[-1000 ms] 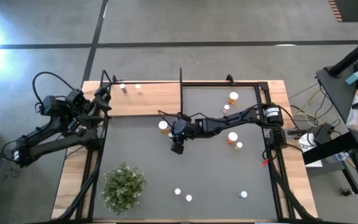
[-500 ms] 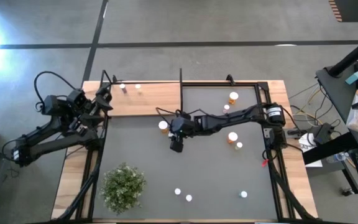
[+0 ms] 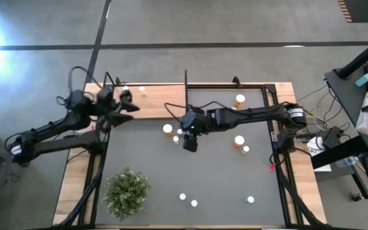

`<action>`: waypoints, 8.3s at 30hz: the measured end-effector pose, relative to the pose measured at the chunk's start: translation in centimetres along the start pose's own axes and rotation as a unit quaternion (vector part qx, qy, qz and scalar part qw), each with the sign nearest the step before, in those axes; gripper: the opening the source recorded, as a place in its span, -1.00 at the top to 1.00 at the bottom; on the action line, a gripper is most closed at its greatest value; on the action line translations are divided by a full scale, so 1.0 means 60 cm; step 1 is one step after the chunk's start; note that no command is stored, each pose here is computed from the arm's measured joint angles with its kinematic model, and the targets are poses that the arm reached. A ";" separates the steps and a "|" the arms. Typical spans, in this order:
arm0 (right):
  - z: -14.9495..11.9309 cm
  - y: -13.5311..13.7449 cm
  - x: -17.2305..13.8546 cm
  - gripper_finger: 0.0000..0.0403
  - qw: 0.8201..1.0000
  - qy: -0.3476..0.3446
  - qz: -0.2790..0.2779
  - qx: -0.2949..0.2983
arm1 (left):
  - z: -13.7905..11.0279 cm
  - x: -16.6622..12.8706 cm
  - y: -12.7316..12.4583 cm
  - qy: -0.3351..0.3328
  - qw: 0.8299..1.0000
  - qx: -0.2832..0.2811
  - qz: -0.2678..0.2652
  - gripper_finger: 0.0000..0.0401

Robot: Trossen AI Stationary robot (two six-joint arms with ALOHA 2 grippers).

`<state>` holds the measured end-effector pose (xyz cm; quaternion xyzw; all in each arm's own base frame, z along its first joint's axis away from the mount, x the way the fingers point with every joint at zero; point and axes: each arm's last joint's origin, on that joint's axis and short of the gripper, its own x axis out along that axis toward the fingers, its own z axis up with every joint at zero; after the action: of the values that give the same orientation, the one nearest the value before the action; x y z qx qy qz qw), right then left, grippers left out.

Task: Pick and place medicine bottles onto shelf by color
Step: Put the bottom left orange pill bottle on the shelf

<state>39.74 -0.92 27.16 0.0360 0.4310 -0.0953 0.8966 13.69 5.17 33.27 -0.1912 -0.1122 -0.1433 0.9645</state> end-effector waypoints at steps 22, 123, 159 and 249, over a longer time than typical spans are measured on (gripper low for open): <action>-0.186 -0.043 -0.128 -0.04 0.973 -0.213 0.039 0.079 | -0.006 0.026 0.029 0.000 1.000 0.007 -0.014 0.04; -0.469 -0.085 -0.081 -0.04 0.914 -0.283 0.019 0.292 | -0.127 0.099 0.096 0.222 0.957 -0.020 0.184 0.05; -0.469 -0.085 -0.081 -0.04 0.913 -0.283 0.019 0.292 | -0.190 0.156 0.156 0.506 0.806 0.105 0.288 -0.67; -0.469 -0.085 -0.081 -0.04 0.914 -0.283 0.019 0.292 | -0.078 0.063 0.356 0.471 0.695 0.060 0.540 -0.02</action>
<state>14.20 -1.09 13.43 0.2757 0.1118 -0.2058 0.9323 24.82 21.30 22.89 -0.0684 0.4709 0.3374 0.8123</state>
